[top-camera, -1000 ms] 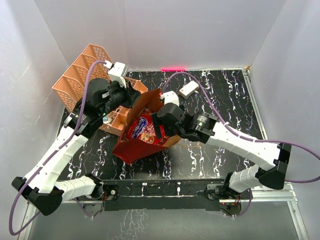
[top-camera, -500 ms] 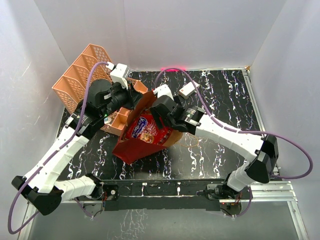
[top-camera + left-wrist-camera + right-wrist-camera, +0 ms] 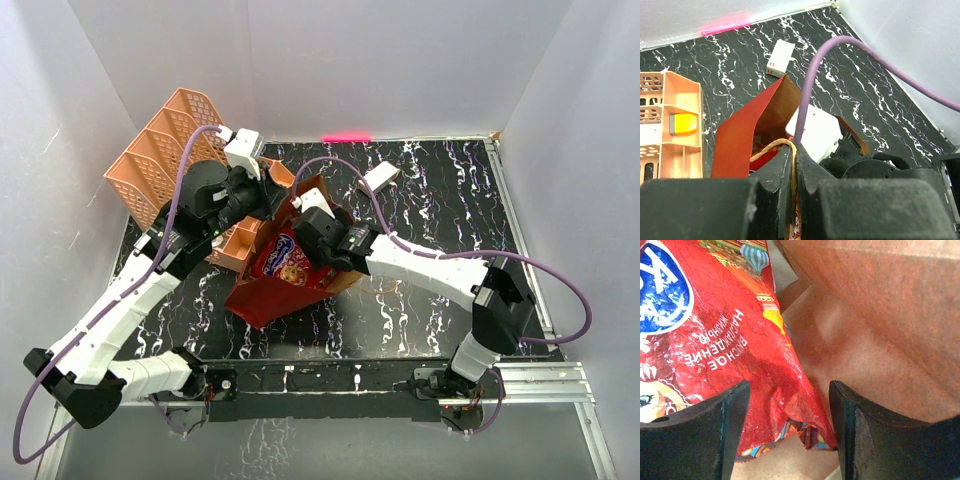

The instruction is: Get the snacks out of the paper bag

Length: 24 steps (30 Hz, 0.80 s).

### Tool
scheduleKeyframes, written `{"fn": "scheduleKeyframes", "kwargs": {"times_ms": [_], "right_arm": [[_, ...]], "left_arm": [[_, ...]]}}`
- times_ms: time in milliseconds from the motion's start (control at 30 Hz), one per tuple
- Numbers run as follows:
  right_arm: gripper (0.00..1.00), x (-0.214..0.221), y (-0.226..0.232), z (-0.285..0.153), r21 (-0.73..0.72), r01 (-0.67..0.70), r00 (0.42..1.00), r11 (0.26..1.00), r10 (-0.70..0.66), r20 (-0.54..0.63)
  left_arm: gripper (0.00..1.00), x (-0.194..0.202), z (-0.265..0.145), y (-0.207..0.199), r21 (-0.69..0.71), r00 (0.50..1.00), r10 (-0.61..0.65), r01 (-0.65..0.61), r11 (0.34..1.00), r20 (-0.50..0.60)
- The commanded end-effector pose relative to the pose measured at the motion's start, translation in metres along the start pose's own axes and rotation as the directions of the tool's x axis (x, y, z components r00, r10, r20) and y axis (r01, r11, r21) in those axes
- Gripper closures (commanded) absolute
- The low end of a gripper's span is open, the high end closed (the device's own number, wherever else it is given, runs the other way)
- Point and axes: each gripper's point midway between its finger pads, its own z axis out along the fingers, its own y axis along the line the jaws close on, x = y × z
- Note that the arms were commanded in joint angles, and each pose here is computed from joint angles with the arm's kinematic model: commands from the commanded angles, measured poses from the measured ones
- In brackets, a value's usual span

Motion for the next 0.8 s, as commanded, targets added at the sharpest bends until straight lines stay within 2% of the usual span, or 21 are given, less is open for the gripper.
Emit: {"fn": "scheduleKeyframes", "kwargs": {"times_ms": [0, 167, 400, 767], "right_arm": [[0.36, -0.014, 0.009, 0.008, -0.027, -0.046, 0.997, 0.999, 0.047, 0.062], [0.55, -0.013, 0.025, 0.011, -0.091, -0.090, 0.994, 0.992, 0.095, 0.051], [0.77, -0.037, 0.037, -0.003, -0.188, -0.141, 0.981, 0.972, 0.163, 0.109], [0.90, -0.086, 0.042, -0.048, -0.324, -0.175, 0.944, 0.930, 0.252, 0.214]], "left_arm": [[0.97, -0.028, -0.014, -0.005, 0.002, 0.995, 0.014, -0.014, 1.000, 0.095], [0.96, -0.026, -0.016, -0.004, -0.004, 0.995, 0.018, -0.018, 1.000, 0.096], [0.96, -0.025, -0.018, 0.001, -0.029, 0.995, 0.025, -0.023, 0.999, 0.092], [0.97, -0.025, -0.018, 0.007, -0.046, 0.989, 0.110, -0.106, 0.993, 0.095]]}}
